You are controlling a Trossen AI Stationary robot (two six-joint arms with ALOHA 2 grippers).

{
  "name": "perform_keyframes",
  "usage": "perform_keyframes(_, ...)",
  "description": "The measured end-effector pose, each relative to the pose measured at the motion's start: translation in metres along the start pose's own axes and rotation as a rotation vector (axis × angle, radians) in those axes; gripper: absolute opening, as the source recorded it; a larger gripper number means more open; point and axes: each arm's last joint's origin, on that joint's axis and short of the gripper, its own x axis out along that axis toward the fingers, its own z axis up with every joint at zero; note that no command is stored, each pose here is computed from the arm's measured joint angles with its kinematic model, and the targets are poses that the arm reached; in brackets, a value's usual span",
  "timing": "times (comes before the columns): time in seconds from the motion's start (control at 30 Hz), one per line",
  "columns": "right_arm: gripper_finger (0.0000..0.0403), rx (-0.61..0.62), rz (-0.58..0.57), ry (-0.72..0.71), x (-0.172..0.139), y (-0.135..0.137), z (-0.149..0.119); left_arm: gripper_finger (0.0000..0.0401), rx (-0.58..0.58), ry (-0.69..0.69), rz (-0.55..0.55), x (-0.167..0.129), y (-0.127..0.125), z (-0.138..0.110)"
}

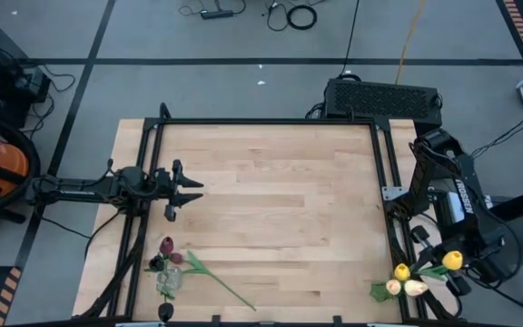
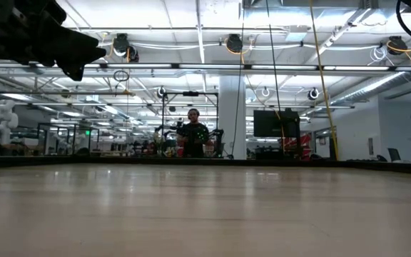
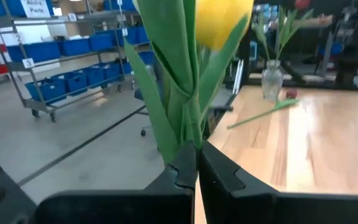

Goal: Sort flowers into vase by color
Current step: Put the yellow tulip into the green vase

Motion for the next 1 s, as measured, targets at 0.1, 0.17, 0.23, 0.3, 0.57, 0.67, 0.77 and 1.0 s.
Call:
perform_keyframes(0.1, 0.0, 0.015, -0.001, 0.031, 0.001, -0.001, -0.006, 0.0149, 0.0, 0.0, 0.0, 0.0, 0.0, 0.0)
perform_keyframes(0.17, 0.0, 0.035, -0.004, 0.03, 0.002, -0.001, -0.009, 0.0149, 0.0, 0.0, 0.0, 0.0, 0.0, 0.0)
perform_keyframes(0.23, 0.0, 0.054, -0.012, 0.028, 0.004, -0.001, -0.01, 0.0149, 0.0, 0.0, 0.0, 0.0, 0.0, 0.0)
perform_keyframes(0.3, 0.0, 0.06, -0.02, 0.026, 0.006, 0.0, -0.009, 0.0149, 0.0, 0.0, 0.0, 0.0, 0.0, 0.0)
perform_keyframes(0.57, 0.0029, 0.079, -0.033, 0.153, 0.012, 0.004, -0.012, 0.0149, 0.0, 0.0, 0.0, 0.0, 0.0, 0.0)
perform_keyframes(0.67, 0.0054, 0.106, -0.03, 0.203, 0.014, 0.006, -0.013, 0.0149, 0.0, 0.0, 0.0, 0.0, 0.0, 0.0)
perform_keyframes(0.77, 0.0081, 0.105, -0.016, 0.205, 0.014, 0.009, -0.012, 0.0149, 0.0, 0.0, 0.0, 0.0, 0.0, 0.0)
perform_keyframes(1.0, 0.0132, 0.088, 0.045, 0.345, 0.015, 0.015, -0.01, 0.0149, 0.0, 0.0, 0.0, 0.0, 0.0, 0.0)
